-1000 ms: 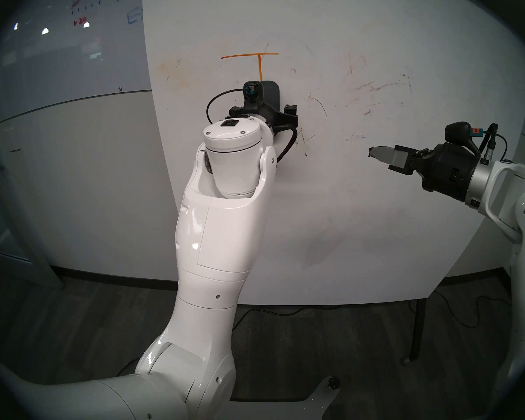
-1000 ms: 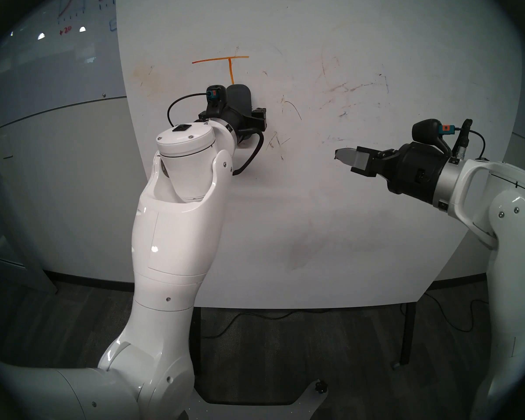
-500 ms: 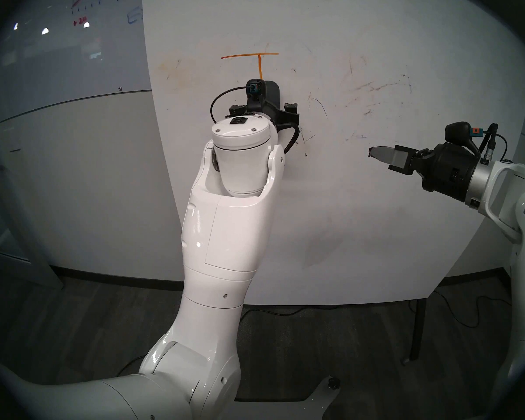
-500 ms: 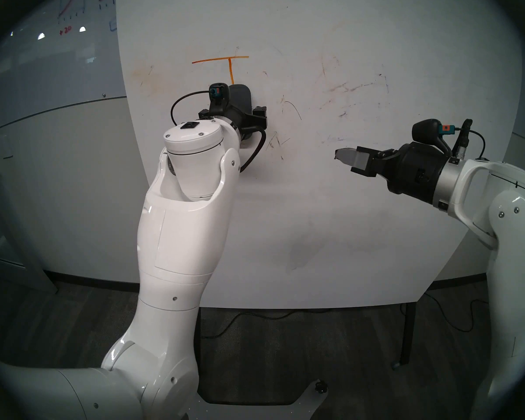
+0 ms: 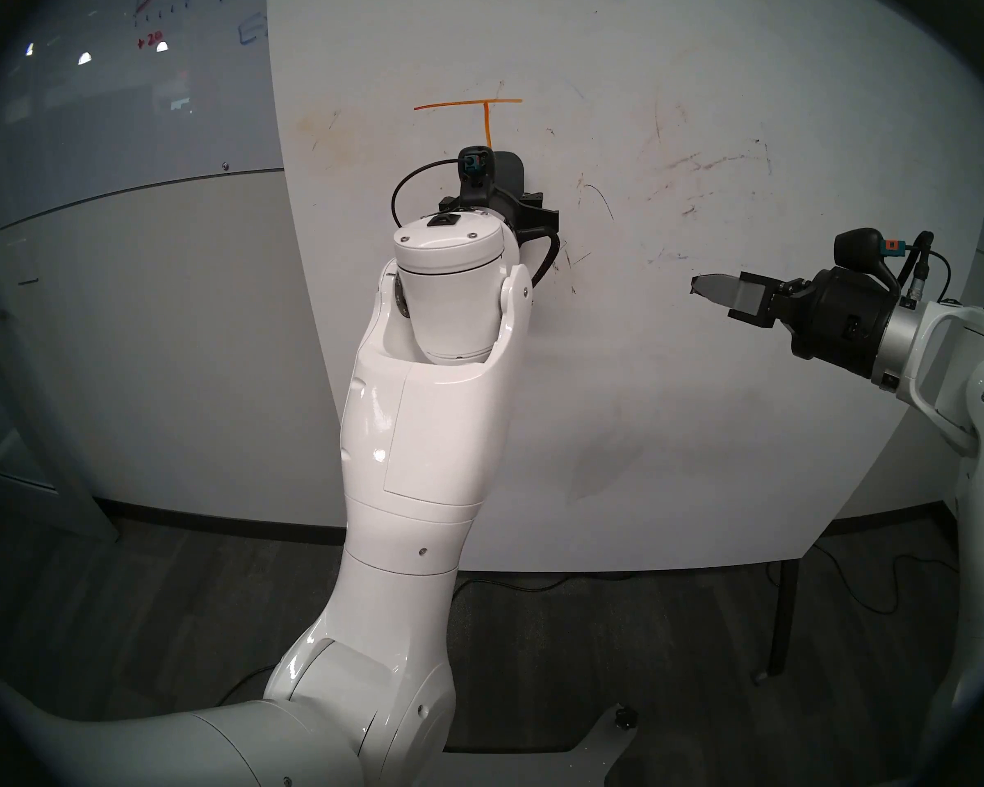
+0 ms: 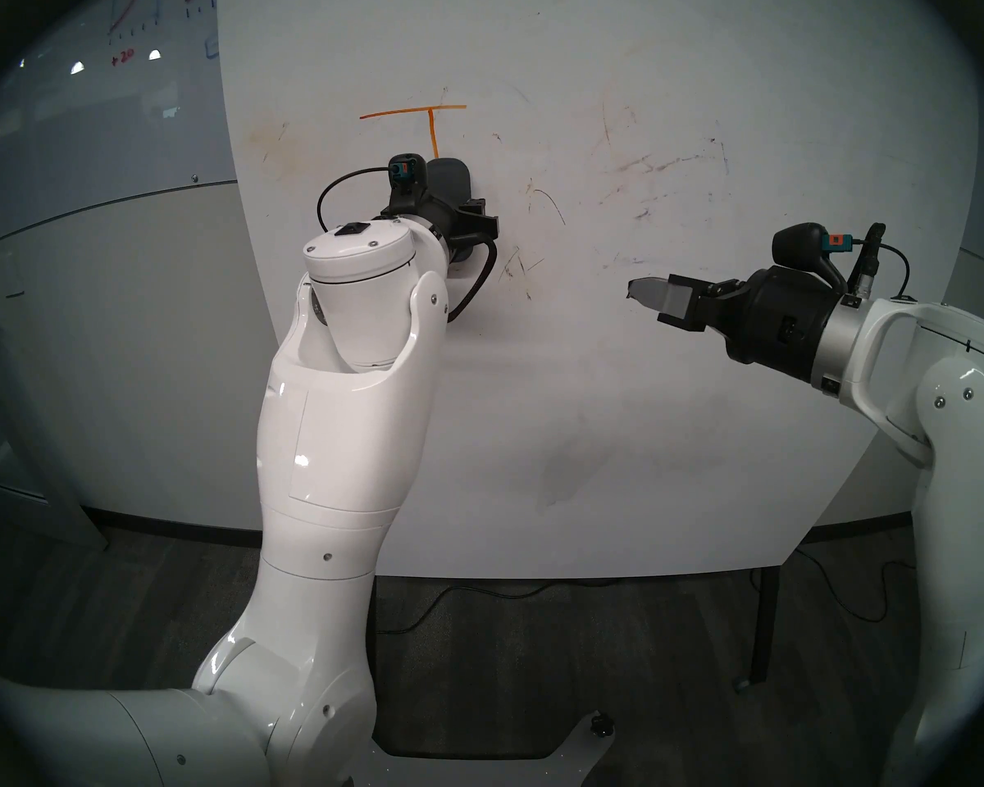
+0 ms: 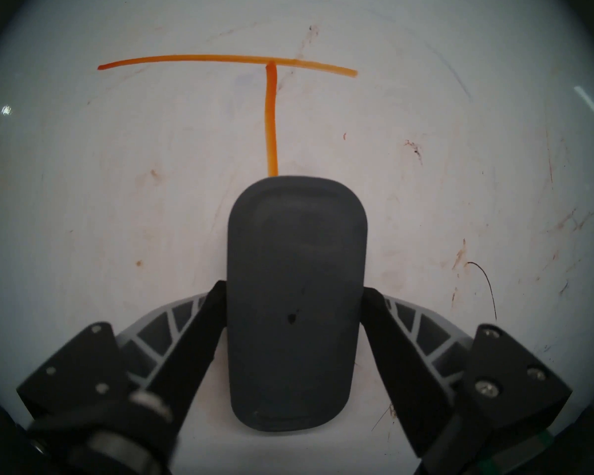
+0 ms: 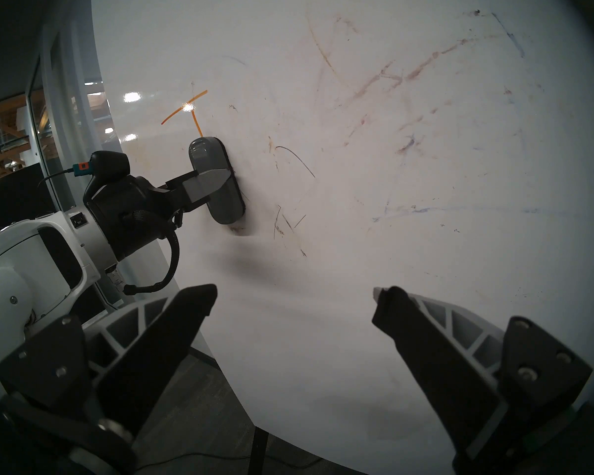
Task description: Erase all marks on the whiteboard with the eraser
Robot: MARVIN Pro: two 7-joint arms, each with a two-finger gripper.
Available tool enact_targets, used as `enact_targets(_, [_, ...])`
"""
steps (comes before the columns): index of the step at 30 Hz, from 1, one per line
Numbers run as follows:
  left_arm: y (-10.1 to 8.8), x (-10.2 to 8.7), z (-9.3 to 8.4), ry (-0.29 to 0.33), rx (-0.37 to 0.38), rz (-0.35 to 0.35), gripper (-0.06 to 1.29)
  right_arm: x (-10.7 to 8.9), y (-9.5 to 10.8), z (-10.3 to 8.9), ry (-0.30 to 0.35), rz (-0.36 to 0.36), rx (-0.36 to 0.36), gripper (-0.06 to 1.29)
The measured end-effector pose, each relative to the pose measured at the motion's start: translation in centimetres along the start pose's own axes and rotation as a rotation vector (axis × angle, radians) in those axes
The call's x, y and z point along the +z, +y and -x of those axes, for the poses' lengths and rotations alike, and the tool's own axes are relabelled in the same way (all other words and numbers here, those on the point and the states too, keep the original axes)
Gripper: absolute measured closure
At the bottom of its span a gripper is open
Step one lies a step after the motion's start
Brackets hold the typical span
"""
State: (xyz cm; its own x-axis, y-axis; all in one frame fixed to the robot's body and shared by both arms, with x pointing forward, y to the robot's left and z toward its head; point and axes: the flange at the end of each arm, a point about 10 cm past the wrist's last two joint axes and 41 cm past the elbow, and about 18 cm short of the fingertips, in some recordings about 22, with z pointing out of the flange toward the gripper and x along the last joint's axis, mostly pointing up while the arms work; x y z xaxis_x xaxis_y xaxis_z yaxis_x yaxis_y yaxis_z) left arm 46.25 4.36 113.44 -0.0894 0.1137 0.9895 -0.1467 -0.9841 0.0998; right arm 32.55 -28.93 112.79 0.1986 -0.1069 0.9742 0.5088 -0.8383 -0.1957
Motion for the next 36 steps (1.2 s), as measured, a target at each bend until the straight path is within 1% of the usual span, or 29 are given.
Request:
enact_targets(1, [0.0,0.0,0.0,0.000,0.000,0.000,0.31,0.0,0.0,0.0,0.000,0.000,0.000,0.00])
enact_targets(4, [0.0,-0.1,-0.1,-0.002,-0.002,0.001,0.39,0.0,0.0,0.0,0.000,0.000,0.000,0.00])
enact_targets(12, [0.0,-0.2,-0.2,-0.007,-0.003,0.002,0.47,0.0,0.0,0.0,0.000,0.000,0.000,0.00])
enact_targets(14, [0.0,-0.2,-0.2,-0.008,-0.003,0.002,0.53,0.0,0.0,0.0,0.000,0.000,0.000,0.00])
enact_targets(26, [-0.2,-0.3,-0.6,-0.003,0.000,-0.011,0.55,0.0,0.0,0.0,0.000,0.000,0.000,0.00])
enact_targets(36, [-0.6,-0.2,-2.0,0.015,0.007,-0.023,0.55,0.0,0.0,0.0,0.000,0.000,0.000,0.00])
